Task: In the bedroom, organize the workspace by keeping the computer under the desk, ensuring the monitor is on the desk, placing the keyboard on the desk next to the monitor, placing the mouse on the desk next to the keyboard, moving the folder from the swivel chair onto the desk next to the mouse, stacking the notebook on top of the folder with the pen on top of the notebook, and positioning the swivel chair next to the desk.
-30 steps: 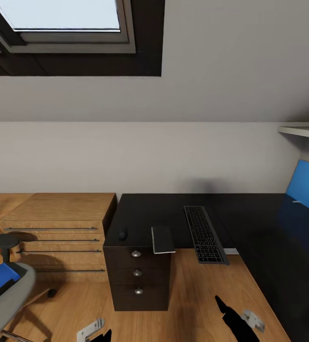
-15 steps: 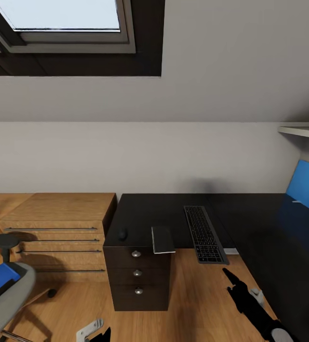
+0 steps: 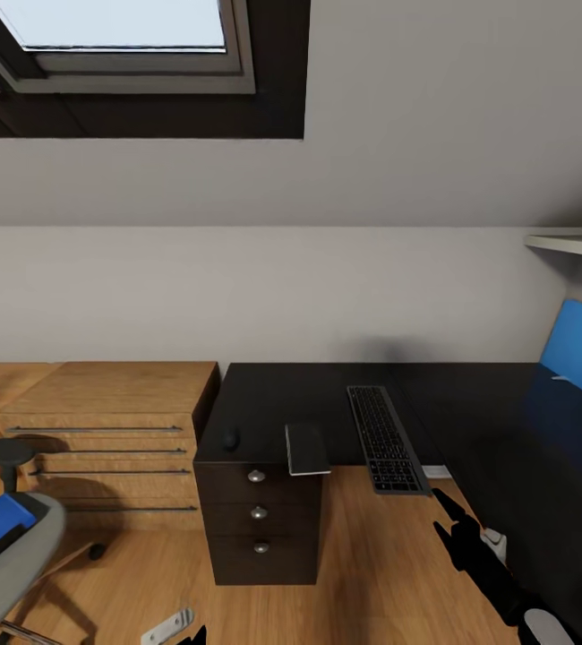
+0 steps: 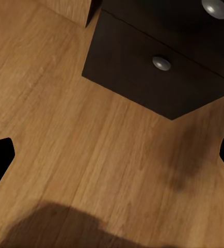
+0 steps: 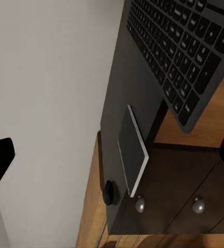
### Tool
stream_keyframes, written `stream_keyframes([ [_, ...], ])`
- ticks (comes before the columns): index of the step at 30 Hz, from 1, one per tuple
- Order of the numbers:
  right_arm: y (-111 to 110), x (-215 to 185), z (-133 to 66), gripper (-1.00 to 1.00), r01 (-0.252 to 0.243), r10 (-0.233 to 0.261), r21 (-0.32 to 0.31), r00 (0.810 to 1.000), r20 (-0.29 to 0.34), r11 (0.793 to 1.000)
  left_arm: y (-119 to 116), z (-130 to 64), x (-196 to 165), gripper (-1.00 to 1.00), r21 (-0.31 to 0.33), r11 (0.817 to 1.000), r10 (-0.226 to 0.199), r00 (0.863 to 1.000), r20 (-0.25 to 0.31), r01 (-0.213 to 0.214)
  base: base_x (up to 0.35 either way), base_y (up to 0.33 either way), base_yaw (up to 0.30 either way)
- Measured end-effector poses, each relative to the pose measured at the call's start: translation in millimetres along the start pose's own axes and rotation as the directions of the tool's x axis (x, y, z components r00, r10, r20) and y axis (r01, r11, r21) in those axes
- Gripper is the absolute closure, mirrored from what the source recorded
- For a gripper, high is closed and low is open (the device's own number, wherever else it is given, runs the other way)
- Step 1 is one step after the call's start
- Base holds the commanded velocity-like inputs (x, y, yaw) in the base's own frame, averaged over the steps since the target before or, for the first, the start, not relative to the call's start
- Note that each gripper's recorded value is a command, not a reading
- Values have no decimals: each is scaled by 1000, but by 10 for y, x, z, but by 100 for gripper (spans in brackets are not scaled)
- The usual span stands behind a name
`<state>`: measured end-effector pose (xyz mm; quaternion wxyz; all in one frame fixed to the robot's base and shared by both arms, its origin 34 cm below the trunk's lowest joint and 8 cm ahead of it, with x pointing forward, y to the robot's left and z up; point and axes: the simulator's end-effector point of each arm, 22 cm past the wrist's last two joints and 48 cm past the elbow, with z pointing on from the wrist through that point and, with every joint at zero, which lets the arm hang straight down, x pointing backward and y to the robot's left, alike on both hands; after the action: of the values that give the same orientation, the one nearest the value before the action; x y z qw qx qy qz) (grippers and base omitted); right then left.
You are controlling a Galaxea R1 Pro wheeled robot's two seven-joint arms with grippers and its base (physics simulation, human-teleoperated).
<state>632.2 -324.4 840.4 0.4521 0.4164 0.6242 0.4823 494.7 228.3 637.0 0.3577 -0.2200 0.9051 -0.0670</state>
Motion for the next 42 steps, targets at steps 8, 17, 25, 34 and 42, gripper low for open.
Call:
stream_keyframes([
  [8,-78,-22,16,-100,0,0,-11,1000,6,1000,31,90,72,-100,0,1000,0,1000,0,0,0,0,0],
  [17,-84,-120,5,-100,2,1,-66,999,33,998,66,194,155,-100,1,1000,0,1000,0,0,0,0,0],
  [25,-74,-80,10,-100,15,-11,-126,1000,27,992,99,287,225,-100,2,1000,0,1000,4,0,0,0,0],
  [34,-208,-53,20,-100,20,-17,-133,1000,25,991,-273,316,-200,-100,92,996,-15,995,97,6,0,0,0],
  [42,-345,-36,27,-100,21,-18,-133,1000,25,991,-724,209,-430,-100,197,980,32,999,39,-39,0,0,0],
])
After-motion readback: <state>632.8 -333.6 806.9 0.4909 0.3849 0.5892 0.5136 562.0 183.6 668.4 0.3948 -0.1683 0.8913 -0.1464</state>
